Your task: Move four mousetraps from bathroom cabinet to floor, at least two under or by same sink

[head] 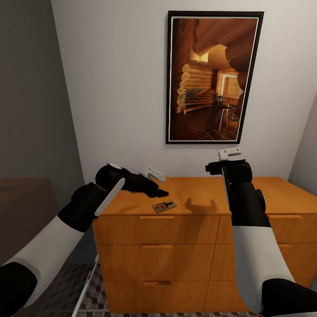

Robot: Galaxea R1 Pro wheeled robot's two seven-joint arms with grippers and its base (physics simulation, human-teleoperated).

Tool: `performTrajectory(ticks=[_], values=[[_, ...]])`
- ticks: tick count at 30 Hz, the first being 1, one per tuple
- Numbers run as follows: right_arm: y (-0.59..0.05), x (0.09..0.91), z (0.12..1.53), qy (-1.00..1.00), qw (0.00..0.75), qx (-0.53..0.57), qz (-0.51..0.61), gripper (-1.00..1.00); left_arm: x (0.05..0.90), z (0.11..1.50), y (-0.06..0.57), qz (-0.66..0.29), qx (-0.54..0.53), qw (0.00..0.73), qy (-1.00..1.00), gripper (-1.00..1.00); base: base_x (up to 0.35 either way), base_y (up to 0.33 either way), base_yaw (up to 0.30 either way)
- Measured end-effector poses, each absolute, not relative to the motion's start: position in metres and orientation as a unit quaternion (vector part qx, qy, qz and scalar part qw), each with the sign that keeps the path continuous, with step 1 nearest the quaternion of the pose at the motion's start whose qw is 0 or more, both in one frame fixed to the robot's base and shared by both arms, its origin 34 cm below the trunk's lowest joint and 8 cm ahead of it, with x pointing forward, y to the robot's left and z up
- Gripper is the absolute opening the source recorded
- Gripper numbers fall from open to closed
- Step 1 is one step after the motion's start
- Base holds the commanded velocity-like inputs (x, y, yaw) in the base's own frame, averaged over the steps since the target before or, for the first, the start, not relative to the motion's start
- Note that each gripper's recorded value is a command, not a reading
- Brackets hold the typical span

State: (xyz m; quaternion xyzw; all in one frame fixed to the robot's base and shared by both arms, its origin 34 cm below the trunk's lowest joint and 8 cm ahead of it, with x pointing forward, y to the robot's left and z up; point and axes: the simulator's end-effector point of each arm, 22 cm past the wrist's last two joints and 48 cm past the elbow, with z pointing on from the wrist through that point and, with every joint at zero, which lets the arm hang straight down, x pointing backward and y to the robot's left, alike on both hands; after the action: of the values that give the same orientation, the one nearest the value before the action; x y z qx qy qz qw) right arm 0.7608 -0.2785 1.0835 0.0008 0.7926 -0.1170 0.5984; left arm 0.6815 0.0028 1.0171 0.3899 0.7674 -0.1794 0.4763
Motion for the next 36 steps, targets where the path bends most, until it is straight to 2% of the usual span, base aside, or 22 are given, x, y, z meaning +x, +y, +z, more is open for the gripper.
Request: performTrajectory(ticks=[36], values=[[-0.277, 0.761, 1.084, 0.793, 0.599, 0.000, -0.114, 1.00, 0.681, 0.982, 0.000, -0.204, 0.383, 0.430, 0.792, 1.00, 0.000, 0.000, 0.000]])
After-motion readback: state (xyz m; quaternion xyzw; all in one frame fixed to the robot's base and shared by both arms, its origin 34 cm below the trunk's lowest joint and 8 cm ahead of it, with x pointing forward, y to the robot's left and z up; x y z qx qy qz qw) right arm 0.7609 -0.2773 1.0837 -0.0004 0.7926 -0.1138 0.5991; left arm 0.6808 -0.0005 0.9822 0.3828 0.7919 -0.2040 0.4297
